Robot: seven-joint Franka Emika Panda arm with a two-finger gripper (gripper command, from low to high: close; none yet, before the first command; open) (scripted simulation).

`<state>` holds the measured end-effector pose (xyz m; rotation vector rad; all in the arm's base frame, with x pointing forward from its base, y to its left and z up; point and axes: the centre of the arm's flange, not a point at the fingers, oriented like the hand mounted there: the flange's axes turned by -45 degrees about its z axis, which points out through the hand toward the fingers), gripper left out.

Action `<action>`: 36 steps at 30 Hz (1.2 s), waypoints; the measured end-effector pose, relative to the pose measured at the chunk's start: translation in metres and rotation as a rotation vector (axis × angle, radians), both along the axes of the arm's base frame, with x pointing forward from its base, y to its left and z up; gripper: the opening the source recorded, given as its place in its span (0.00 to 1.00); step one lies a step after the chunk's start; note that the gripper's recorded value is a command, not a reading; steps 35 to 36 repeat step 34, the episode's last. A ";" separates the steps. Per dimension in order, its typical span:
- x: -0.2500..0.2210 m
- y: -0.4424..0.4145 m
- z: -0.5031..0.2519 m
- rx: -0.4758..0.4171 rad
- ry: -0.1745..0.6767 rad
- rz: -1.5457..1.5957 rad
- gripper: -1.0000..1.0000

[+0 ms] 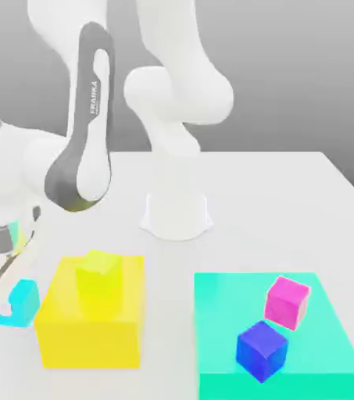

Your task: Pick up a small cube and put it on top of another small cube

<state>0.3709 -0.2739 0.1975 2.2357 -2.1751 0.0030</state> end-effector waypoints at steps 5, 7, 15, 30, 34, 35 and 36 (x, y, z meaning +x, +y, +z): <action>0.017 -0.003 0.006 -0.028 0.040 0.329 0.00; 0.035 0.007 0.014 -0.040 0.055 0.484 0.00; 0.122 0.128 0.068 -0.067 0.069 0.951 0.00; 0.134 0.386 0.082 0.024 -0.005 1.068 1.00; 0.133 0.387 0.077 0.024 -0.004 1.067 1.00; 0.133 0.387 0.077 0.024 -0.004 1.067 1.00; 0.133 0.387 0.077 0.024 -0.004 1.067 1.00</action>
